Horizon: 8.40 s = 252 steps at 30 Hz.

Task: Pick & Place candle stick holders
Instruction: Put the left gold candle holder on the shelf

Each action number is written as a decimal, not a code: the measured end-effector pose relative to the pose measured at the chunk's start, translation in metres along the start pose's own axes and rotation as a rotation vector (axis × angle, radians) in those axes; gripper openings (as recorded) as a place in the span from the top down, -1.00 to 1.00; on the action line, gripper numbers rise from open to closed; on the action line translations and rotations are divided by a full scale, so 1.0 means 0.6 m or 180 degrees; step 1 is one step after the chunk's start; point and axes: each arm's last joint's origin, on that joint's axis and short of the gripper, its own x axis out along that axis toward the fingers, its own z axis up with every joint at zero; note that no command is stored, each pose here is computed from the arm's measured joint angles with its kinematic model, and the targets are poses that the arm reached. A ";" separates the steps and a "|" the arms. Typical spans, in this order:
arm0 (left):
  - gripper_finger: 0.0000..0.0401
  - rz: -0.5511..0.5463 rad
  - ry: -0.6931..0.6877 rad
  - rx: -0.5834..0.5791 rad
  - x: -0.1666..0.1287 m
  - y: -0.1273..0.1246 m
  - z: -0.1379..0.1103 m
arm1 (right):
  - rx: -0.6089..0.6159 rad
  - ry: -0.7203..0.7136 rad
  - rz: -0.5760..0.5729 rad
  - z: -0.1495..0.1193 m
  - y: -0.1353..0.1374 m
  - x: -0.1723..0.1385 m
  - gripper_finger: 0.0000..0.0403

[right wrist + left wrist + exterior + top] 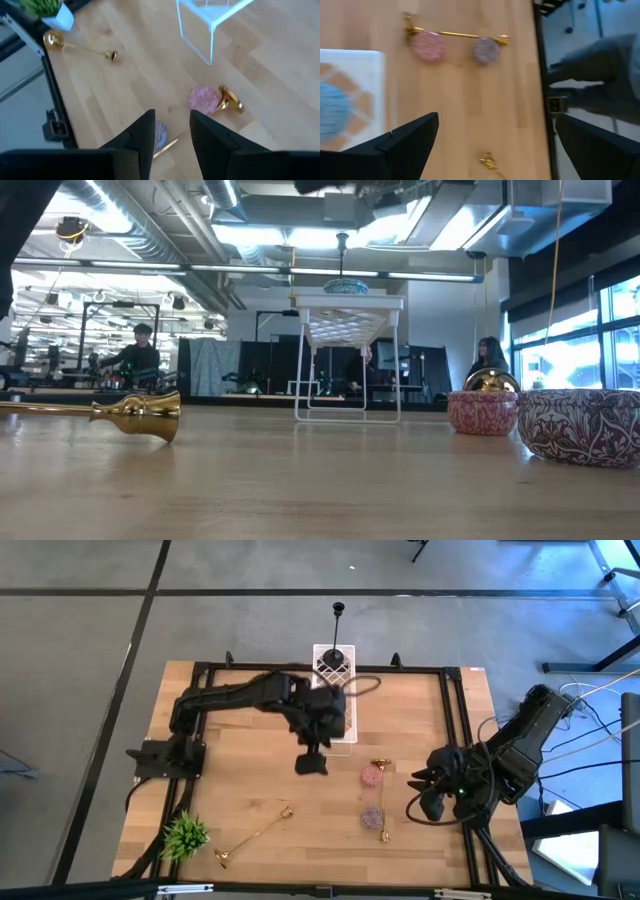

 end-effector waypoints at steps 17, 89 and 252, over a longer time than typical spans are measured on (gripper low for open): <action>-0.99 0.0731 -0.0127 -0.1153 0.156 -0.132 -0.050 | -0.0492 0.0467 0.0509 -0.022 0.028 -0.007 0.39; 0.89 0.1791 0.1168 -0.2459 0.369 -0.213 -0.363 | -0.0899 0.0490 0.0876 -0.072 0.091 0.011 0.38; 0.93 0.2045 -0.3545 0.0113 -0.008 0.390 -0.162 | 0.0122 -0.0551 -0.0658 0.214 -0.091 0.136 0.39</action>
